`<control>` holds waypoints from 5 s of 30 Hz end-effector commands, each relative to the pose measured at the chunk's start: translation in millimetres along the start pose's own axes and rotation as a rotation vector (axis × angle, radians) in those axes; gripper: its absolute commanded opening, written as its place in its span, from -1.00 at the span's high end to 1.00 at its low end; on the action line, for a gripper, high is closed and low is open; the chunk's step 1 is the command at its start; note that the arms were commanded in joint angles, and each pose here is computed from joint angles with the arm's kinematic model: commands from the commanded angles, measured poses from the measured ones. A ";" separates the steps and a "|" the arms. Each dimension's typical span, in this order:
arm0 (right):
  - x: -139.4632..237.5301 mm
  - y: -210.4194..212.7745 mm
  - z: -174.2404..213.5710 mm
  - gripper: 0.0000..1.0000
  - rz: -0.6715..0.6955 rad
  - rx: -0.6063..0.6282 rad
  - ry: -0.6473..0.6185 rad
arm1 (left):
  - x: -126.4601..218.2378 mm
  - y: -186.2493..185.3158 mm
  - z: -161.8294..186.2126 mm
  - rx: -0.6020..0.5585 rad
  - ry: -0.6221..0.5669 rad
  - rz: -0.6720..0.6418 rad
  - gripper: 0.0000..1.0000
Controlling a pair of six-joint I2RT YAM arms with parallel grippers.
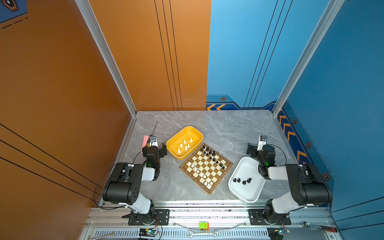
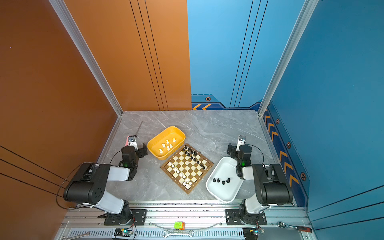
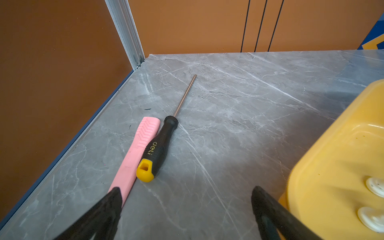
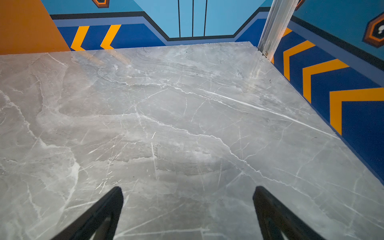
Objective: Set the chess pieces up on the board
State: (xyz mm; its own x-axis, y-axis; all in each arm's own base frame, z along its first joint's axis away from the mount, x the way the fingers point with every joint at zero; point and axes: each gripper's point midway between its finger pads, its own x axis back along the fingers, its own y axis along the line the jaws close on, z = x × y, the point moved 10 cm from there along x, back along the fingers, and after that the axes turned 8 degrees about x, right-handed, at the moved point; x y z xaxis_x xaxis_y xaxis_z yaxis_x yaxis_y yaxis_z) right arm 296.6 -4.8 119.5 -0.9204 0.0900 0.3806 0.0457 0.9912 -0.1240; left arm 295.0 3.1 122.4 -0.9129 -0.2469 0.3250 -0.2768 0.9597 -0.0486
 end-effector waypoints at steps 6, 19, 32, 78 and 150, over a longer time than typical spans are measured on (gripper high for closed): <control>-1.7 -0.3 -8.3 -0.99 0.013 -0.012 -0.023 | -3.6 -6.5 -2.4 -0.031 0.007 0.060 -0.95; -1.7 -0.2 -7.9 -0.99 0.012 -0.012 -0.021 | -5.2 -4.4 -3.0 -0.021 0.018 0.078 -0.95; -1.2 0.8 -9.6 -0.99 0.064 -0.003 -0.015 | -5.9 -5.4 -2.9 -0.022 0.029 0.106 -0.97; 174.2 37.4 -38.8 -0.18 0.137 -0.379 0.765 | 164.5 -183.5 -126.7 -0.191 0.163 0.799 -0.95; 141.0 52.9 18.2 0.58 0.038 -0.490 1.021 | 181.1 -202.3 -107.3 -0.325 0.194 0.787 -0.95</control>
State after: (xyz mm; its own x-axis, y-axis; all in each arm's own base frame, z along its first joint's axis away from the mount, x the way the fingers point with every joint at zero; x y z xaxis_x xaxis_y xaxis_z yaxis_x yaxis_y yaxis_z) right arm 159.8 59.4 147.8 -0.1683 -0.0711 0.9832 0.4265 0.8940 0.1377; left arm 218.0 -219.3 288.4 -0.7177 0.5155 0.4681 0.5386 0.8371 -0.0959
